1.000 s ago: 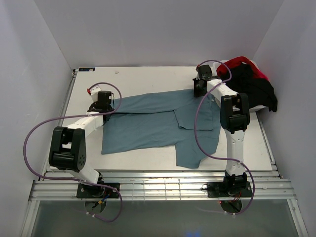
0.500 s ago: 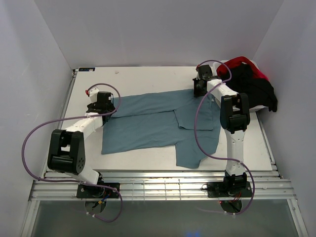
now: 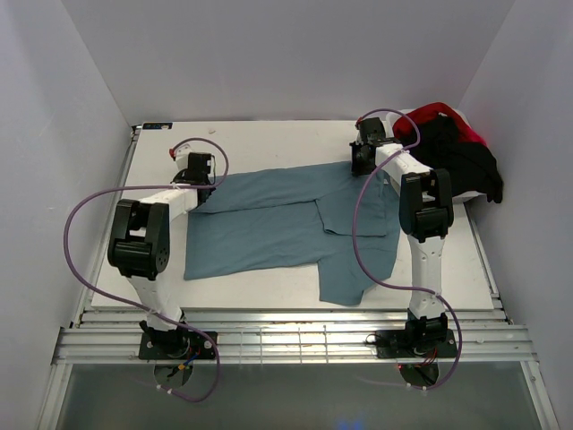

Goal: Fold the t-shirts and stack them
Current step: Fold the flattened tshirt in 1/3 of the way

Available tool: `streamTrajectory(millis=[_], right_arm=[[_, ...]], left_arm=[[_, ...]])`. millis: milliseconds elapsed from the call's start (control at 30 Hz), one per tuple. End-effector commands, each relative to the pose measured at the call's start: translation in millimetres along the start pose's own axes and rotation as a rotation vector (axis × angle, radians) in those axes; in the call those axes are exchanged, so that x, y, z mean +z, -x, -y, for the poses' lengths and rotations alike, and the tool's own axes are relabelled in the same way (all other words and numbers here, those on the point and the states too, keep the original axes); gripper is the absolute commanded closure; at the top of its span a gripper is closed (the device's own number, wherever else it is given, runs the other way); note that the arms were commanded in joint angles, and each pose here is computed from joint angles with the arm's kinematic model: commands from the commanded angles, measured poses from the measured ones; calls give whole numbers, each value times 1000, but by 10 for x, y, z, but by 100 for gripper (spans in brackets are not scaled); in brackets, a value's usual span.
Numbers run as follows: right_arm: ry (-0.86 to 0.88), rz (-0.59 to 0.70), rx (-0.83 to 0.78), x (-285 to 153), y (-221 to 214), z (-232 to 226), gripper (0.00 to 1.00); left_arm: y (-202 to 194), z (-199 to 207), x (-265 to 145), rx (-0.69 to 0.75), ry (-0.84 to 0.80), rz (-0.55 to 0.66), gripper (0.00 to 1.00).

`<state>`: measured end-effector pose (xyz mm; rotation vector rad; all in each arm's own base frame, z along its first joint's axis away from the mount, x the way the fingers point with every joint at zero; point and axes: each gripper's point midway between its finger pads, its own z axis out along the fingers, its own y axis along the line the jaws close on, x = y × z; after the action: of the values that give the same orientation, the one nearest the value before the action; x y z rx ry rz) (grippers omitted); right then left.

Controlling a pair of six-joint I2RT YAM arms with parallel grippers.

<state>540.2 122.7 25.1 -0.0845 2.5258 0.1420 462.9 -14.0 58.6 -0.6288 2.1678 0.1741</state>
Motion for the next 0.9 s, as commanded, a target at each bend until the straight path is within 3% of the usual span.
streamTrajectory(millis=[0, 167, 867], right_arm=[[-25, -160, -12, 206, -553, 126, 85], [-19, -169, -8, 208, -561, 112, 85], [5, -148, 19, 411, -356, 41, 83]], left_arm=[[83, 110, 31, 3, -16, 3, 100], [-113, 130, 272, 38, 19, -61, 100], [-18, 94, 966, 5, 39, -110, 100]])
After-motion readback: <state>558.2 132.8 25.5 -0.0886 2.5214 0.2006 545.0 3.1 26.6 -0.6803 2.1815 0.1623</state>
